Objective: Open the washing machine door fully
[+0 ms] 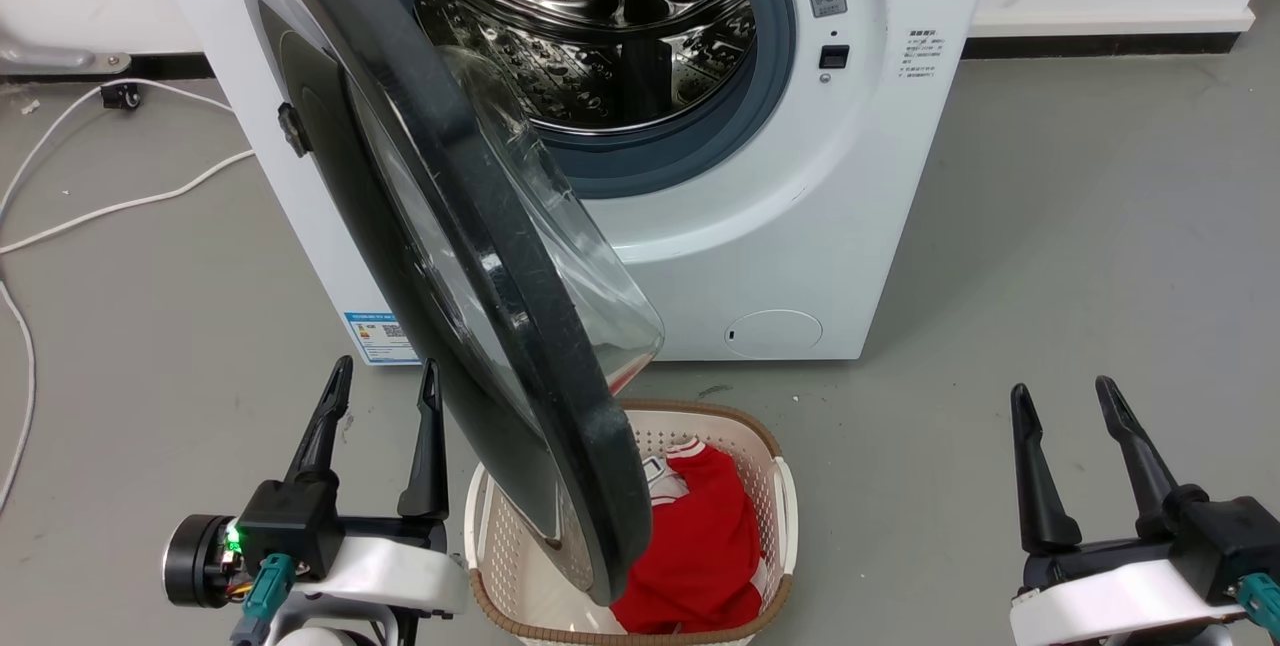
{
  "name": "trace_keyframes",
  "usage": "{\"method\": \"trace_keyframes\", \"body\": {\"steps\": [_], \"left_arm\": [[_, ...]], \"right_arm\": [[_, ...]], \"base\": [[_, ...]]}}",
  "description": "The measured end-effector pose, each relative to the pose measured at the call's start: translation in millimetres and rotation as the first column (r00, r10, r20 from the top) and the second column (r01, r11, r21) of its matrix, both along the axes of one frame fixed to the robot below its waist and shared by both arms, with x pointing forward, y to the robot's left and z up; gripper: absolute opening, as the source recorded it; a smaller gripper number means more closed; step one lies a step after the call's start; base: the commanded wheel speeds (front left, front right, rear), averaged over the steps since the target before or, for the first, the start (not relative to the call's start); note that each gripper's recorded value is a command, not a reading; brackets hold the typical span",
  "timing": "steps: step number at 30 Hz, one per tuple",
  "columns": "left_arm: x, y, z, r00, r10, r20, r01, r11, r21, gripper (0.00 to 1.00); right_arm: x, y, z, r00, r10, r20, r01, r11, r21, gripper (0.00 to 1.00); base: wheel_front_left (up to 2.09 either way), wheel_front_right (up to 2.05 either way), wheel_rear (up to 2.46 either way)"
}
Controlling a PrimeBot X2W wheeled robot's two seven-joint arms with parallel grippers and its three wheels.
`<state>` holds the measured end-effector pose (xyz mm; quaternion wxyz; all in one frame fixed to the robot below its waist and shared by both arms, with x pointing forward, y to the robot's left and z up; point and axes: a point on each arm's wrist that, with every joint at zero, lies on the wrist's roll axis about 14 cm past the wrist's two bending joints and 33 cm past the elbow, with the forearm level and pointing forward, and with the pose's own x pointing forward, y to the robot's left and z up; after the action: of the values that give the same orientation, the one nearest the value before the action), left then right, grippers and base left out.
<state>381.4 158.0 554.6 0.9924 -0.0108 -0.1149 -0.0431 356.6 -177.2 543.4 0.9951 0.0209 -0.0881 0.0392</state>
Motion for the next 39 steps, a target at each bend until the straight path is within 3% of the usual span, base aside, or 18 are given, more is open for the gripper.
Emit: {"method": "trace_keyframes", "body": {"steps": [6, 7, 8, 9, 19, 27, 33, 39], "left_arm": [[-0.5, -0.1, -0.6, 1.000, -0.002, -0.002, 0.002, 1.000, -0.001, 1.00], [-0.6, -0.2, -0.5, 1.000, -0.003, -0.002, 0.003, 1.000, -0.002, 0.68], [-0.5, 0.0, -0.4, 1.000, -0.003, -0.001, 0.003, 1.000, -0.004, 0.23], [-0.5, -0.1, -0.2, 1.000, -0.003, -0.001, 0.003, 1.000, -0.004, 0.00], [0.4, 2.4, 11.5, 0.999, 0.004, 0.035, -0.003, 1.000, -0.017, 0.00], [1.9, 0.8, 80.1, 0.970, 0.002, 0.244, 0.004, 1.000, -0.023, 0.00], [-14.2, -4.9, 149.0, 0.890, -0.011, 0.456, 0.017, 1.000, -0.009, 0.00], [-44.1, -13.5, 206.0, 0.773, -0.035, 0.633, 0.034, 0.999, 0.015, 0.00]], "right_arm": [[0.5, 0.3, -1.7, 1.000, 0.001, -0.003, -0.001, 1.000, 0.001, 1.00], [0.6, 0.3, -1.5, 1.000, 0.001, -0.001, -0.001, 1.000, 0.001, 1.00], [0.6, 0.4, -1.4, 1.000, 0.001, 0.000, -0.001, 1.000, 0.001, 1.00], [0.6, 0.4, -1.6, 1.000, 0.001, -0.001, -0.001, 1.000, 0.001, 1.00], [3.2, 1.4, -1.6, 1.000, 0.005, -0.001, -0.005, 1.000, 0.007, 1.00], [4.5, 1.8, -2.0, 1.000, 0.006, -0.003, -0.006, 1.000, 0.011, 1.00], [4.3, 2.2, -0.9, 1.000, 0.007, -0.003, -0.007, 1.000, 0.014, 1.00], [4.0, -0.1, -1.0, 1.000, 0.000, -0.005, 0.000, 1.000, 0.013, 1.00]], "base": [[0.00, 0.00, 0.00], [0.00, 0.00, 0.00], [0.00, 0.00, 0.00], [0.00, 0.00, 0.00], [0.00, 0.00, 0.00], [0.00, 0.00, 0.00], [0.00, 0.00, 0.00], [0.00, 0.00, 0.00]]}}
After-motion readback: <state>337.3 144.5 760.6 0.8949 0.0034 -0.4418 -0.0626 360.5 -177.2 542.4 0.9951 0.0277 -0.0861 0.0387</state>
